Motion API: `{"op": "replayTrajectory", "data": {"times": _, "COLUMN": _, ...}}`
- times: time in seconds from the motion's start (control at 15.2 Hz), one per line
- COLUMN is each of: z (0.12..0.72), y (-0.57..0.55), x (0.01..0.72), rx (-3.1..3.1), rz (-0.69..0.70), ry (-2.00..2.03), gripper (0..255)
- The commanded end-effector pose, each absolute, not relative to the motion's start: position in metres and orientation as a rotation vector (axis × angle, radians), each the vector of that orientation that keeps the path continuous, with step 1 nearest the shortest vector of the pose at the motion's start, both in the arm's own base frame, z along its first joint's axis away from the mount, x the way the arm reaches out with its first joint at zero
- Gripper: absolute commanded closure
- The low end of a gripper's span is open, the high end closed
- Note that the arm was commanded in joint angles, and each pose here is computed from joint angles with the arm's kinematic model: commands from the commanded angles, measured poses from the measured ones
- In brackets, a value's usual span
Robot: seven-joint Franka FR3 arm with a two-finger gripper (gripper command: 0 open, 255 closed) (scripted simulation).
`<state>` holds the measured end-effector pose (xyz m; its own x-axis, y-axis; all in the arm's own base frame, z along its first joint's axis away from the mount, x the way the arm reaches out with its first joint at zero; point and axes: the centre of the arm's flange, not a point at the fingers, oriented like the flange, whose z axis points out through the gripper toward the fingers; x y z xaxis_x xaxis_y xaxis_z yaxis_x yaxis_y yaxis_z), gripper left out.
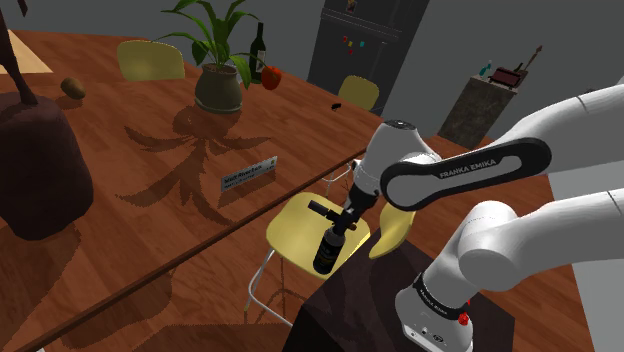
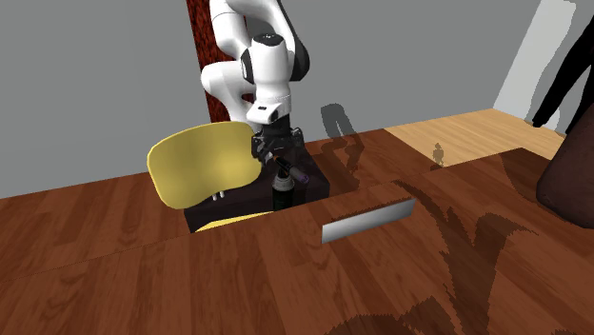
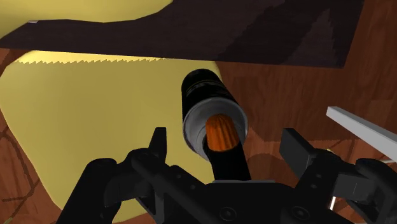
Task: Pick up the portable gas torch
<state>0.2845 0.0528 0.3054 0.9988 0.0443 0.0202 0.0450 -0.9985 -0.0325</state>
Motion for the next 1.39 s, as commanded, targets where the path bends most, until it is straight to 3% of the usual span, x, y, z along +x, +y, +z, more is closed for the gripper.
{"op": "replayTrajectory", "data": {"times": 0.0, "z": 0.303, "y": 0.053, "x": 0.285, "rx": -3.108, "rz": -0.031, "ry": -0.069, "gripper": 255}}
{"op": "replayTrajectory", "data": {"times": 0.59, "z": 0.303, "y": 0.053, "x": 0.285, "rx": -3.108, "rz": -0.031, "ry": -0.069, "gripper": 255}}
{"op": "replayTrajectory", "data": {"times": 1.32, "z": 0.361, "y": 0.053, "x": 0.285, "rx": -3.108, "rz": -0.031, "ry": -0.069, "gripper": 255}}
